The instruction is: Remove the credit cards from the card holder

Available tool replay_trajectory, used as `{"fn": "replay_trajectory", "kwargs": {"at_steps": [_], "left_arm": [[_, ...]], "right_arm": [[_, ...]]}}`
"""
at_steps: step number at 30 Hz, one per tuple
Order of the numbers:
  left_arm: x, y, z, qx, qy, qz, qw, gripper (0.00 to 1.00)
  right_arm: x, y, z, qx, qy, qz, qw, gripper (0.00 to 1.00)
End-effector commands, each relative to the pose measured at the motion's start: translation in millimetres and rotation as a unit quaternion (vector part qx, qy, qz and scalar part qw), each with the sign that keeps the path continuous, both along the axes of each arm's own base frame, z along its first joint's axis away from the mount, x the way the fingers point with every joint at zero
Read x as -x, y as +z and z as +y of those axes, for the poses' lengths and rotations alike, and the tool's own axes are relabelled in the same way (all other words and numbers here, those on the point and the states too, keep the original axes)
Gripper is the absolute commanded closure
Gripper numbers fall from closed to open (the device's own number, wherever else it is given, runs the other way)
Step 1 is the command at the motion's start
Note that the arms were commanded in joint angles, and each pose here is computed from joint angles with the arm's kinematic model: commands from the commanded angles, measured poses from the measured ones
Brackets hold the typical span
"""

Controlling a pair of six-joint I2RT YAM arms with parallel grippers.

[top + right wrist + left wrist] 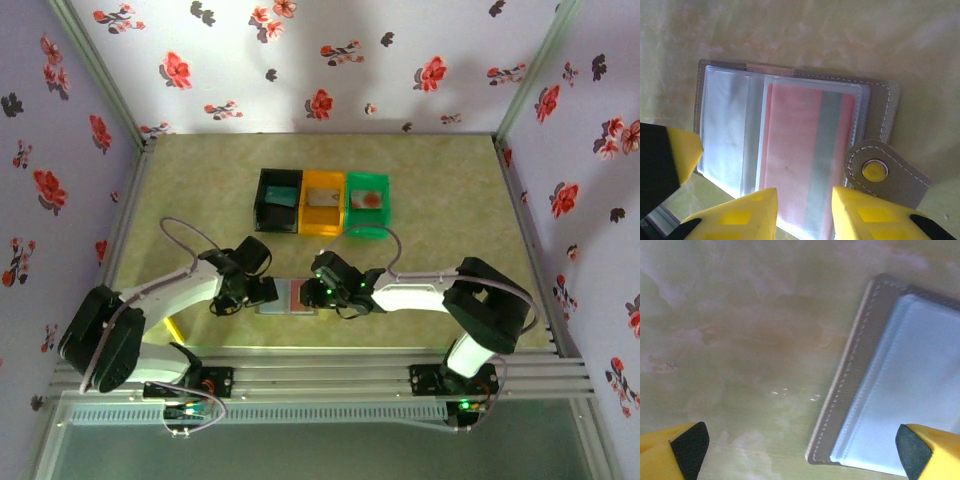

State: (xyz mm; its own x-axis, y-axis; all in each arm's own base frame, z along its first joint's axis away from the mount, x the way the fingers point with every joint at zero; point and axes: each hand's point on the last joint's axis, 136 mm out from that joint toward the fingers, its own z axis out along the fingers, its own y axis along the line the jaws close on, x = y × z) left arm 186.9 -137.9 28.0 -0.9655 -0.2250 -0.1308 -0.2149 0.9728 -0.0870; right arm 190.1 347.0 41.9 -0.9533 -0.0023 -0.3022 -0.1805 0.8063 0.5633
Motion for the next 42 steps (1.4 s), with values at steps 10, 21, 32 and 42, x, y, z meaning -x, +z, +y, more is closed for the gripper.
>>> {"fn": "replay_trajectory", "kwargs": {"at_steps": [10,21,32,42], "left_arm": [[23,-27,10,-0.035,-0.003,0.055,0.998,0.0],[26,-35,5,-0.04,-0.013,0.063,0.997,0.0],[25,-37,3,-0.041,-0.018,0.065,0.997,0.0],[26,-40,0,-0.04,-0.02,0.067,0.997,0.0]], "right_arm": [[-10,2,0,0.01,-0.025,-0.017,0.999,0.65],[-11,-10,-6,0.033,-0.031,-0.017,0.999,0.65],[-10,-18,-6,0.039,-0.03,-0.012,0.999,0.65],[-11,-13,-3,0.031,-0.027,-0.014,0.999,0.67]]}}
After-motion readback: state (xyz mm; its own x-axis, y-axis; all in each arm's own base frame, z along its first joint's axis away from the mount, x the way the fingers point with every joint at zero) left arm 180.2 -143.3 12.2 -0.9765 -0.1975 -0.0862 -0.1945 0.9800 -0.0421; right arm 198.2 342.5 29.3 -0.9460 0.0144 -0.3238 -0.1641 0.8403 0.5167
